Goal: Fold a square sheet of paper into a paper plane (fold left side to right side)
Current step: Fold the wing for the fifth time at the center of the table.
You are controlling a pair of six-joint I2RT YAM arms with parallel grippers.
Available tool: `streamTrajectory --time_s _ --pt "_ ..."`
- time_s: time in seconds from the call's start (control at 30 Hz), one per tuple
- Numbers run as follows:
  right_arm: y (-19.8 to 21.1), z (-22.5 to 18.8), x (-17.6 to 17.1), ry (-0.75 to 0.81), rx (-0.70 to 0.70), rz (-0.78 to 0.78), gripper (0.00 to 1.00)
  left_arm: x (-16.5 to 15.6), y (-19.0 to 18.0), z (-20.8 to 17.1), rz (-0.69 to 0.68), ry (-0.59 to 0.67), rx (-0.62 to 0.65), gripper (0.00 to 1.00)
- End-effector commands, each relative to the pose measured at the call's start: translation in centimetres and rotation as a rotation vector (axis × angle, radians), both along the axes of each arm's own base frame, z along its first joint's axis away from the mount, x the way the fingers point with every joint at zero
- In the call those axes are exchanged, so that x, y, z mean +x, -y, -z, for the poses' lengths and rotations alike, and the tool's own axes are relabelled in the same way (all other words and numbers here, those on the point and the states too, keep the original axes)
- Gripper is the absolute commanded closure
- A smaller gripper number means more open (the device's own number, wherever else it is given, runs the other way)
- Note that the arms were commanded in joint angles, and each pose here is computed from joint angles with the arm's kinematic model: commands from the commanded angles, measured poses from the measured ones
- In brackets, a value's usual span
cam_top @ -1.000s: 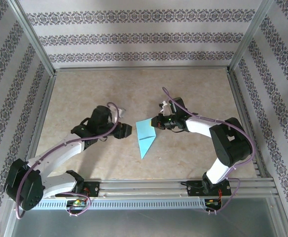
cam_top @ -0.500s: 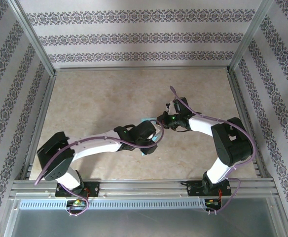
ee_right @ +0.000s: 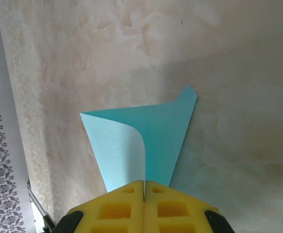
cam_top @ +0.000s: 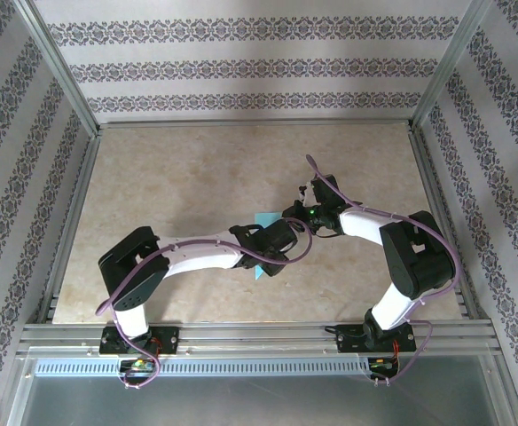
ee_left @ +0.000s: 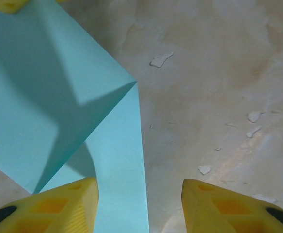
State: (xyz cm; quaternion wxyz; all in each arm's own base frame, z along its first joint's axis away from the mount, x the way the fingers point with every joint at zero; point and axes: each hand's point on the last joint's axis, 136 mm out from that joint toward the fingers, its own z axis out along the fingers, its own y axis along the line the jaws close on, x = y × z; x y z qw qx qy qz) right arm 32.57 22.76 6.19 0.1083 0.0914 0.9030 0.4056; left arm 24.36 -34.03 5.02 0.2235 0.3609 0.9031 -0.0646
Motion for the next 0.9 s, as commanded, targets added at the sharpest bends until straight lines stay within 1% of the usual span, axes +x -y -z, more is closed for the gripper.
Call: streamTrajectory --time_s 0.0,0.2,0.27,0.33,0.43,0.63,0.7,0.77,0.87 --pt "0.3 -0.4 0.1 0.004 -0.004 0.02 1.0 -0.1 -0.4 0.4 0.021 0.01 0.072 0.51" --pt "0.3 -0.2 0.1 0.002 -0.004 0.023 1.0 0.3 -1.1 1.3 -0.002 0.025 0.121 0.54" --pt "0.4 -0.1 0.1 0.0 -0.006 0.024 1.0 0.4 -1.3 1.4 -0.006 0.028 0.127 0.58" --pt "0.4 0.0 0.0 -0.002 -0.009 0.025 1.0 0.4 -1.3 1.4 -0.008 0.031 0.125 0.66" --pt "0.5 0.1 0.1 -0.003 -0.013 0.027 1.0 0.4 -1.3 1.5 -0.006 0.029 0.124 0.75" --pt "0.8 0.6 0.0 -0.007 -0.028 0.03 1.0 0.3 -1.3 1.7 -0.008 0.022 0.12 0.87" --pt "1.2 0.6 -0.1 0.0 -0.039 0.033 0.95 0.3 -1.4 1.7 -0.014 0.025 0.123 0.91" --pt "1.8 0.3 -0.1 0.015 -0.057 0.038 0.87 0.3 -1.5 1.6 -0.019 0.027 0.121 0.95" --pt "3.7 -0.2 -0.3 0.041 -0.113 0.052 0.73 0.2 -1.3 1.0 -0.018 0.022 0.096 0.98"
